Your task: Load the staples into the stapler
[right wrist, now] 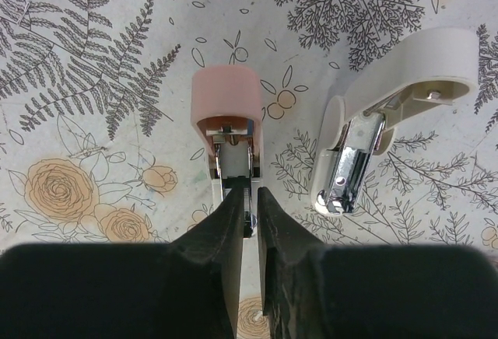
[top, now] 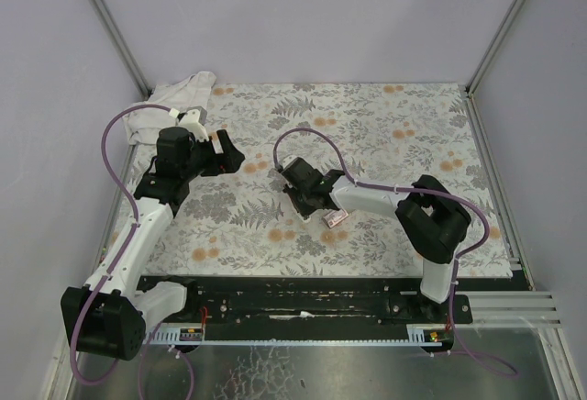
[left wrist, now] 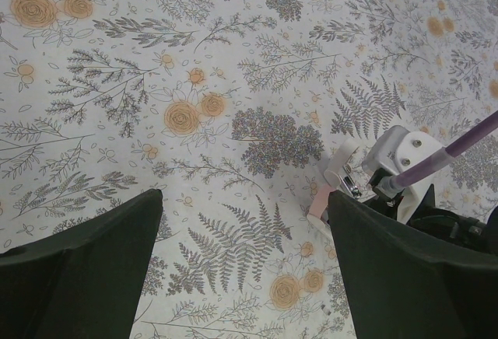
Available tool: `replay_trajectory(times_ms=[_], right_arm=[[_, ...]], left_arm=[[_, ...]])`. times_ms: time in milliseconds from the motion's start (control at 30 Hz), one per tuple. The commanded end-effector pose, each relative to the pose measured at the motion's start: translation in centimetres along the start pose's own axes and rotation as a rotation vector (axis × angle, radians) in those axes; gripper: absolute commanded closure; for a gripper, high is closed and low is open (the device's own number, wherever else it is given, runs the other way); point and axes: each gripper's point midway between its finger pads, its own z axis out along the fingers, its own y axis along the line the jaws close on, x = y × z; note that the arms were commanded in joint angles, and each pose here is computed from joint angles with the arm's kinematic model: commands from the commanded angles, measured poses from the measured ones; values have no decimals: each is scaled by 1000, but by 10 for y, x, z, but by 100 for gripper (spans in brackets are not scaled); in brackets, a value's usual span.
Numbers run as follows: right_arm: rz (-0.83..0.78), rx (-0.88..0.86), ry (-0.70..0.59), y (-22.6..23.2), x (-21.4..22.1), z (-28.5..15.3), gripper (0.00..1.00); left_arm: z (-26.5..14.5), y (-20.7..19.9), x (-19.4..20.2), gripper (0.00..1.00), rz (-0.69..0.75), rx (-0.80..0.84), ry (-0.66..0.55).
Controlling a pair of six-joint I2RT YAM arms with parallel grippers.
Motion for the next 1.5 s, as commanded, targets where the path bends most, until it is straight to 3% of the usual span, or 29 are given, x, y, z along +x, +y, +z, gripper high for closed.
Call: replay_trajectory(times_ms=[0, 233, 433, 567, 767, 1033, 1467], right_arm=[[6, 15, -10, 0, 2, 1, 82], [18, 5, -53, 0, -11, -18, 81], [50, -5, -154, -8, -32, -74, 66], [113, 25, -146, -35, -13, -95, 54], [219, 138, -46, -96, 44, -94, 48], [325, 156, 67, -131, 76, -64, 47], [318, 143, 12, -136, 41, -46, 53]], left_arm=[[2, -1, -9, 14, 2, 15, -41], [1, 0, -11, 14, 2, 10, -52], [-6, 2, -17, 14, 10, -9, -100], [-4, 3, -16, 14, 9, -12, -95], [-1, 2, -13, 14, 2, -1, -78], [0, 4, -11, 14, 0, -10, -75], [2, 6, -10, 14, -2, -19, -69]])
